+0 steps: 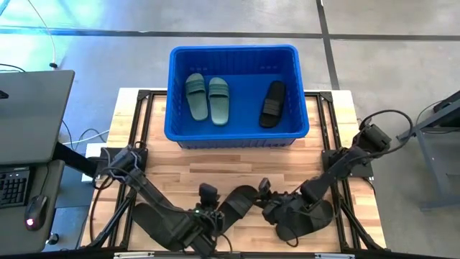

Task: Pick and place slides into bin
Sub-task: Put the black slide into the blue bin

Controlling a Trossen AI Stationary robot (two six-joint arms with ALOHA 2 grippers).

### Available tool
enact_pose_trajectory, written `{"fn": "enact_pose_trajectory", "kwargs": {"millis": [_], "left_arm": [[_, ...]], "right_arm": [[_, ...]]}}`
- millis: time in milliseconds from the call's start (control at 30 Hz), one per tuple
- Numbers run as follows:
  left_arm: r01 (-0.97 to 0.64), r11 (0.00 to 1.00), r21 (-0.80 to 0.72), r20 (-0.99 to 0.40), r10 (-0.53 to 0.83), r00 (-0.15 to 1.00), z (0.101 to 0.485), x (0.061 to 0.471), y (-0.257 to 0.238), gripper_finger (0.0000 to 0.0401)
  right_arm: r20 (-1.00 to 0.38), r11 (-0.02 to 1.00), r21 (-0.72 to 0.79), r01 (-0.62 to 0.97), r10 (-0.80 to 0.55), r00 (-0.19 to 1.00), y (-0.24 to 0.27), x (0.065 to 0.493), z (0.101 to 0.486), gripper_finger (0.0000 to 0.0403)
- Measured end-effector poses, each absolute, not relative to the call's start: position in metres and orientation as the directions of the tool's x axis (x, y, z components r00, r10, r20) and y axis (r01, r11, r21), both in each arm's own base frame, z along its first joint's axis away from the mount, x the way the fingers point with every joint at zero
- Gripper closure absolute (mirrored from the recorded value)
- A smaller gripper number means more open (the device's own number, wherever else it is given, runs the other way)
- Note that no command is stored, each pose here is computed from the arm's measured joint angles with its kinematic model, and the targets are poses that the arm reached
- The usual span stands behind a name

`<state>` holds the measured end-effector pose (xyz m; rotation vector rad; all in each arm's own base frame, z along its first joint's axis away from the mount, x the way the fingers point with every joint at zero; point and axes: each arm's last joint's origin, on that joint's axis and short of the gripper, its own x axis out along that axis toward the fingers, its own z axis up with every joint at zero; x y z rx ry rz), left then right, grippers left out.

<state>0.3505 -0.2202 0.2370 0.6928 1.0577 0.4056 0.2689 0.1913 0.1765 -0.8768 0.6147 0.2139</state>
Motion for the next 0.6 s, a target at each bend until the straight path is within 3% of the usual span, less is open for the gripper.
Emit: {"fn": "enact_pose_trajectory", "kwargs": {"millis": [133,600], "left_arm": [[-0.021,0.739,0.673,-0.654,0.608,0.451,0.236,0.353,-0.220,0.0290],[-0.098,0.780,0.618,-0.644,0.574,0.506,0.236,0.361,-0.224,0.0290]], "right_arm": [[-0.625,0.584,-0.645,-0.493,-0.030,0.780,0.183,0.269,0.168,0.0237],[-0.680,0.577,-0.618,-0.533,-0.053,0.731,0.173,0.277,0.148,0.0197]]}}
